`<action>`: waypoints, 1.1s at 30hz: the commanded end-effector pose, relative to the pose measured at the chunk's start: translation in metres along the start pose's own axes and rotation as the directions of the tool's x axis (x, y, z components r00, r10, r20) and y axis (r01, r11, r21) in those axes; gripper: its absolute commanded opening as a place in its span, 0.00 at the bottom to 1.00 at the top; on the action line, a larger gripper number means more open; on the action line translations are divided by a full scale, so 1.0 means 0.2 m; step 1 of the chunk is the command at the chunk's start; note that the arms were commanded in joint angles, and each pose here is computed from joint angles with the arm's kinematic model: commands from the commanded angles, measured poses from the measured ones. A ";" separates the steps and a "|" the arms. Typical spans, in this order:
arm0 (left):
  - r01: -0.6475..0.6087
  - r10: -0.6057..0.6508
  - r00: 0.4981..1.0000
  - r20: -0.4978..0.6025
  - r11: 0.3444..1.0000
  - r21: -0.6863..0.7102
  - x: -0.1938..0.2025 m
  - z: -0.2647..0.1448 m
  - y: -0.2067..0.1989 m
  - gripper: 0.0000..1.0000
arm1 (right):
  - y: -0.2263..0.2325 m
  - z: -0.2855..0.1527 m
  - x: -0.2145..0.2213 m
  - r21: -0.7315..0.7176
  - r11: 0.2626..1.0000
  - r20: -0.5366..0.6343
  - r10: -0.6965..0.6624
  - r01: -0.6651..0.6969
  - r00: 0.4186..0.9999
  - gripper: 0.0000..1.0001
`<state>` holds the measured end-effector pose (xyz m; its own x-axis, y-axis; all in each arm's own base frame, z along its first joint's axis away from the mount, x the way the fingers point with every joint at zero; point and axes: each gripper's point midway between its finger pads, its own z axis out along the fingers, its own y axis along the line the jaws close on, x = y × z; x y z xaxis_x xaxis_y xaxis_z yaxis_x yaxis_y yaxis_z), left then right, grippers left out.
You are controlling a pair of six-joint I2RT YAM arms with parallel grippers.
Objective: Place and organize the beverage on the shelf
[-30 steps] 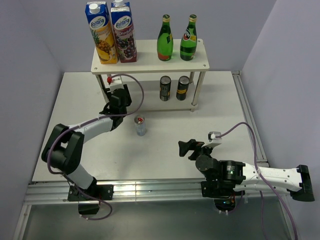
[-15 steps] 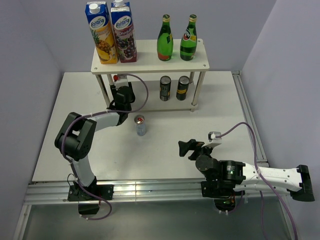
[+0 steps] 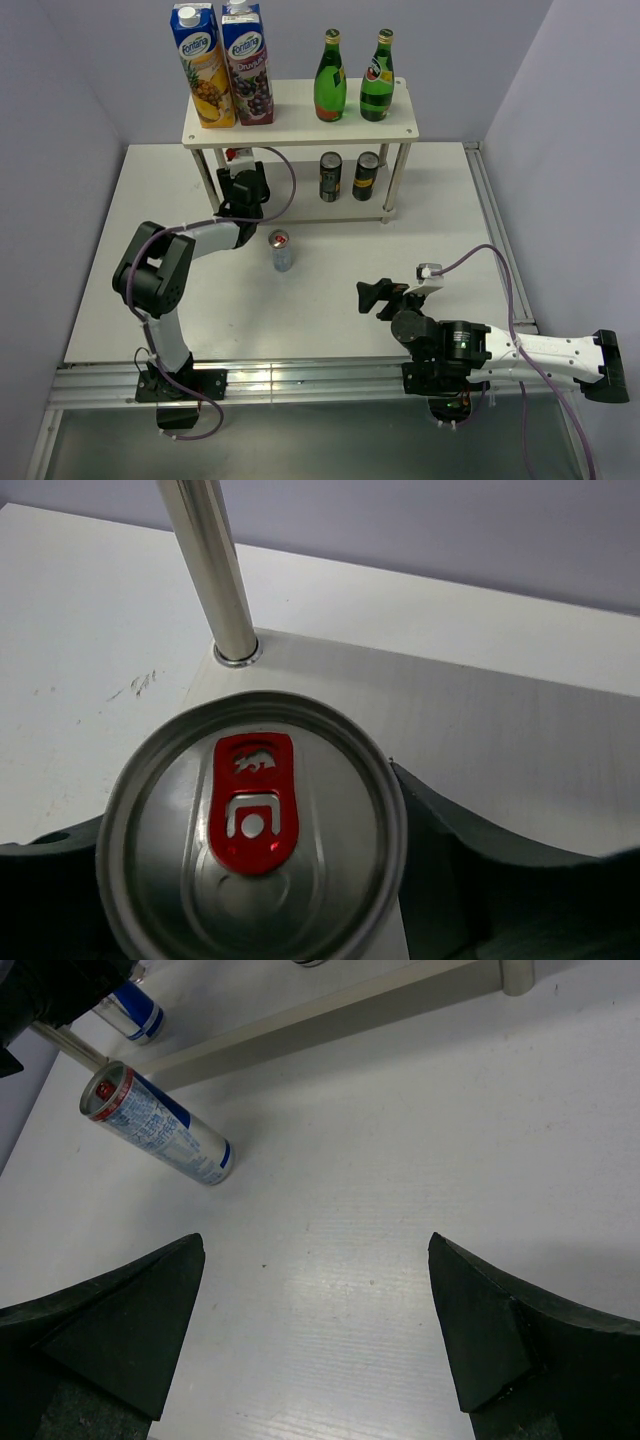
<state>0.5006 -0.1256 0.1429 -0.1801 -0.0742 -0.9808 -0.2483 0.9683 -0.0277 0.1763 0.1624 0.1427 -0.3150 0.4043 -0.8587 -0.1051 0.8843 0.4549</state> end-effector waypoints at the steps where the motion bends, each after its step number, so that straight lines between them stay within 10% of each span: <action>1: 0.092 -0.093 0.989 0.115 0.996 0.007 -0.23 0.04 -0.05 0.71 | -0.02 0.00 -0.01 0.014 1.000 0.025 0.007 -0.007 1.000 1.00; 15: 0.152 -0.152 0.988 0.014 0.988 -0.019 -0.21 -0.16 0.08 0.92 | -0.02 0.00 -0.02 0.017 1.000 0.028 0.010 -0.010 1.000 1.00; 33: 0.183 -0.170 0.972 -0.162 0.981 0.069 0.09 -0.99 0.15 0.90 | -0.01 0.00 -0.01 0.013 1.000 0.022 0.002 -0.003 1.000 1.00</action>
<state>0.3351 -0.1379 0.1682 -0.2753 -0.2495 -0.9284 -0.1970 0.9599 -0.1995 0.1763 0.1622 0.1435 -0.3140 0.4087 -0.8569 -0.1057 0.8819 0.4594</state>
